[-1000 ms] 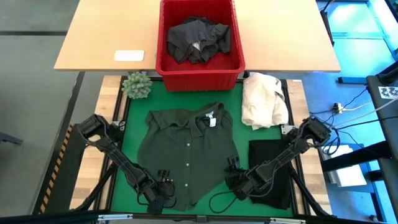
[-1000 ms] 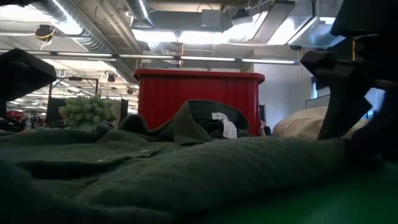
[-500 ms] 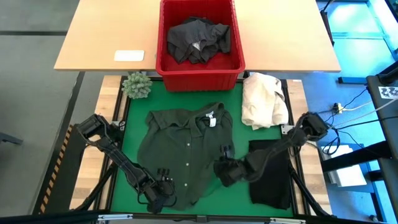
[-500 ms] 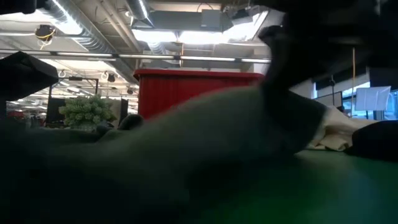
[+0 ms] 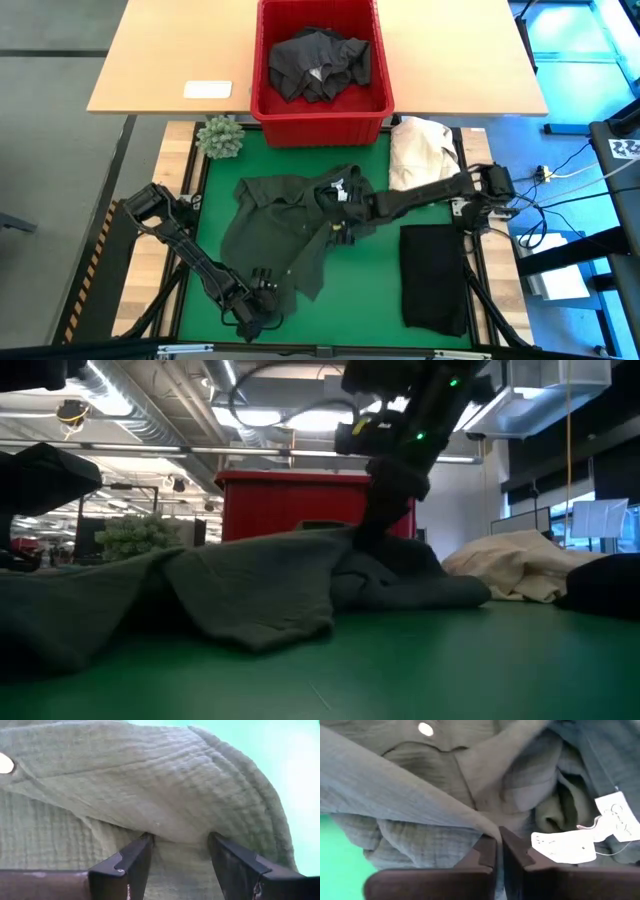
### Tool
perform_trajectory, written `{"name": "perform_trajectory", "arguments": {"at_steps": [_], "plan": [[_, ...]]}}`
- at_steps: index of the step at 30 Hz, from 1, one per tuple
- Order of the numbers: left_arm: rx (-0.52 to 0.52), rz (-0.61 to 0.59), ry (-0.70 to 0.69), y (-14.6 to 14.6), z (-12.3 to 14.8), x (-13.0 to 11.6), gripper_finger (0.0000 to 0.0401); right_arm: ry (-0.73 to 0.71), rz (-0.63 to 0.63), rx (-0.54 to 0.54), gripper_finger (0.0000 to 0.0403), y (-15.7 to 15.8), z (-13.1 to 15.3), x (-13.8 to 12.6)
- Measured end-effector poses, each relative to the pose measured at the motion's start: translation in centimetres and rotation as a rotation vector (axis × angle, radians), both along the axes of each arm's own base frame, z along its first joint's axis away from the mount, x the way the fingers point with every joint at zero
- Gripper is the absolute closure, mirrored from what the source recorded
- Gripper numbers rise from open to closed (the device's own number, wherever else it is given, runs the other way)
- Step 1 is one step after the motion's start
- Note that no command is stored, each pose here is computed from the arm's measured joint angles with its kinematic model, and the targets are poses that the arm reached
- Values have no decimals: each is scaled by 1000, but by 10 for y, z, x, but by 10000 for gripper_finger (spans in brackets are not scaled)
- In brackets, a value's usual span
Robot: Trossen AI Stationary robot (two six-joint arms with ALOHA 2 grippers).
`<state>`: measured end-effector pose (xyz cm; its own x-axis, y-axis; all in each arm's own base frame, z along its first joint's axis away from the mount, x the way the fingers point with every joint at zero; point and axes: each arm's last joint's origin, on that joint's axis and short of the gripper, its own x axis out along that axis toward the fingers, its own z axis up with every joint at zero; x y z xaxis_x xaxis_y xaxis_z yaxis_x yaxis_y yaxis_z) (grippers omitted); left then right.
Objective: Fold laundry
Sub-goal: Fold the green polo shirt
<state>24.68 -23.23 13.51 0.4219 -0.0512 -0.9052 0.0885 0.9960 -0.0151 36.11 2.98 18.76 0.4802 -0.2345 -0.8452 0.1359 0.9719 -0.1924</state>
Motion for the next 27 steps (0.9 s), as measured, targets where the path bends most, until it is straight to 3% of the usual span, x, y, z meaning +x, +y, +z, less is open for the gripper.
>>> {"name": "perform_trajectory", "arguments": {"at_steps": [3,6,16,24,27], "plan": [[12,6,-9,1,0,0,210,21,45,28,365,-11,-1,1],[19,15,-2,3,0,1,210,77,135,-13,334,-10,-2,-2],[54,40,4,10,-1,4,210,167,307,-107,218,50,14,-31],[57,49,4,12,-1,6,210,170,400,-299,201,99,11,-54],[57,49,4,12,-1,6,209,111,398,-302,201,103,8,-52]]}}
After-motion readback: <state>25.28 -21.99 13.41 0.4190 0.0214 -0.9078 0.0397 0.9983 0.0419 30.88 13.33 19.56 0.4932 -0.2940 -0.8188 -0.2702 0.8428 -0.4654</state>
